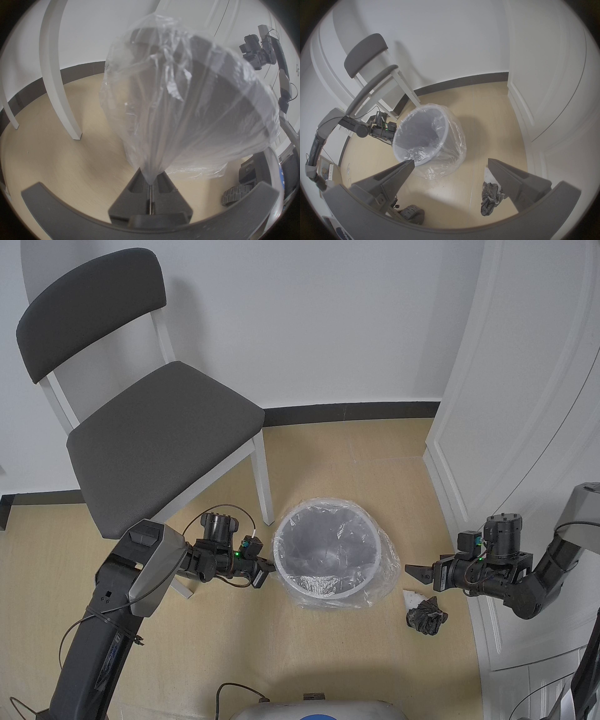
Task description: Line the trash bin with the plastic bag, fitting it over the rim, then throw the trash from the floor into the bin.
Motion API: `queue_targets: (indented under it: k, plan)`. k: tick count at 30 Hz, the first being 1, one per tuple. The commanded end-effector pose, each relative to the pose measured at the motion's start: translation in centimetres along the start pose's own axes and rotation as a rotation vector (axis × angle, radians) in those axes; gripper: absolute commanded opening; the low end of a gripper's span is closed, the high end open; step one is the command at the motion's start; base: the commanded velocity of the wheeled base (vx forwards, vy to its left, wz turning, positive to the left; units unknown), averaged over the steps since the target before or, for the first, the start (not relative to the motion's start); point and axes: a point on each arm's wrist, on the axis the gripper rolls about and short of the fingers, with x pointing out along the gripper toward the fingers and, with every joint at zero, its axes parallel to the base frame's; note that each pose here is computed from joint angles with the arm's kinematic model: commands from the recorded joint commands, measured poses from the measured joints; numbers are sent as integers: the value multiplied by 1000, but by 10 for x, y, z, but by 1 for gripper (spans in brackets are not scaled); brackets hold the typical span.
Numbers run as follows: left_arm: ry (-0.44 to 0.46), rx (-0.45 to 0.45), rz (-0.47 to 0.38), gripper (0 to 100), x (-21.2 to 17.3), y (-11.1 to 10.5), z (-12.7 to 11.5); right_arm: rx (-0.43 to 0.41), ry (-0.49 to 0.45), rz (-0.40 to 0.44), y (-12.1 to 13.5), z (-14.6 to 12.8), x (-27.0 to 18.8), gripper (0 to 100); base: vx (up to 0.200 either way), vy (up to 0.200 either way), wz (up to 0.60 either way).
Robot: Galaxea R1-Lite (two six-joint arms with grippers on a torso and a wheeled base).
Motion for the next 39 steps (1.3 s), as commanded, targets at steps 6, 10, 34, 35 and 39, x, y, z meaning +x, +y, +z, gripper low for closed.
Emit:
queue_targets:
  k: [6,10,34,35,39]
  plan:
    - [17,11,3,100,3,4,-18,37,39,-50,-39,-34,81,100,0,0,0]
    - [30,16,5,100,-10,2,-16,42,43,-61,-49,-35,104,100,0,0,0]
    - [-56,57,73,100,-37,-7,-17,60,253,-115,-66,-16,207,100,0,0,0]
    - [-55,57,71,100,-36,-8,-17,59,253,-114,-66,-16,208,100,0,0,0]
    - [-62,69,73,100,-37,-9,-12,62,271,-109,-63,-17,212,100,0,0,0]
